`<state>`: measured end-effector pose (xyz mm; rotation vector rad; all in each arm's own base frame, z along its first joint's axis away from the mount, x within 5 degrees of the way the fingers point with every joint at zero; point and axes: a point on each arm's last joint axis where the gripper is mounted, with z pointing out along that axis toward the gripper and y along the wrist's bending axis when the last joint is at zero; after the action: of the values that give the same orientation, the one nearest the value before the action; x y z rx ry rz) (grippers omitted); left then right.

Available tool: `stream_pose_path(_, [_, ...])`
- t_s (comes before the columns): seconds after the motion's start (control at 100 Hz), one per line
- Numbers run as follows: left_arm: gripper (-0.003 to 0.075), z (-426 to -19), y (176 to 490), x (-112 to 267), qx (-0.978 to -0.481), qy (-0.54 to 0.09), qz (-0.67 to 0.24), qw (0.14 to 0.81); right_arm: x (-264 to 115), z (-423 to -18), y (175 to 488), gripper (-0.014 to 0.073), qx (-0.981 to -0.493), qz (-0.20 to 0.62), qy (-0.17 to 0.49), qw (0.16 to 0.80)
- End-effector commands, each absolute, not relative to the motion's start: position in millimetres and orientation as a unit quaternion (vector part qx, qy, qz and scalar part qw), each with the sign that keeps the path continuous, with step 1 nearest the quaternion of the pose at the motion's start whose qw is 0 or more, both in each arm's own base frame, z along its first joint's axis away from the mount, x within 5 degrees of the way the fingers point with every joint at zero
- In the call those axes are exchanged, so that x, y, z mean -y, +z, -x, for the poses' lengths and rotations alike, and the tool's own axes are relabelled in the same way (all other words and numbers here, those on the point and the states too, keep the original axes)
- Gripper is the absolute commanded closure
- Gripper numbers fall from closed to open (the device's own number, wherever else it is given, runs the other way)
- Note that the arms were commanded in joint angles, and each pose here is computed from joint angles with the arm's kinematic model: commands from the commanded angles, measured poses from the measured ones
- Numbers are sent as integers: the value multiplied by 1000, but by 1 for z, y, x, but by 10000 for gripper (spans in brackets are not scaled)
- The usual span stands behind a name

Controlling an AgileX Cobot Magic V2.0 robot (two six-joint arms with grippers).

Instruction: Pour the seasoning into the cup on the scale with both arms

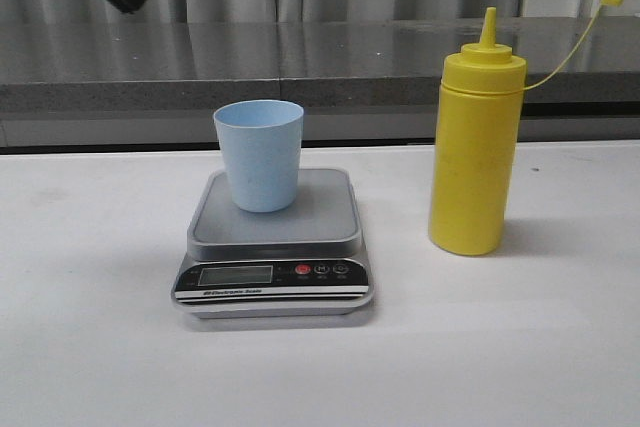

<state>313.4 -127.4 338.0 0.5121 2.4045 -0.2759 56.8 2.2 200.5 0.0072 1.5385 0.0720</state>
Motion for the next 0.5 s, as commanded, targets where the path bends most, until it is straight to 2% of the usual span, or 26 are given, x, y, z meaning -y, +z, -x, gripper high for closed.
stream_pose_path(0.0, [710,-296,366,110,-890,-112,-170,407,-2,-55,209,662,-661,-3,33,749])
stream_pose_path(0.26, [710,-247,360,67,-880,-93,-121,450,-2,-55,209,662,-661,-3,33,749])
stream_pose_path(0.49, [710,-194,348,44,-855,-81,-95,502,-2,-55,209,662,-661,-3,33,750])
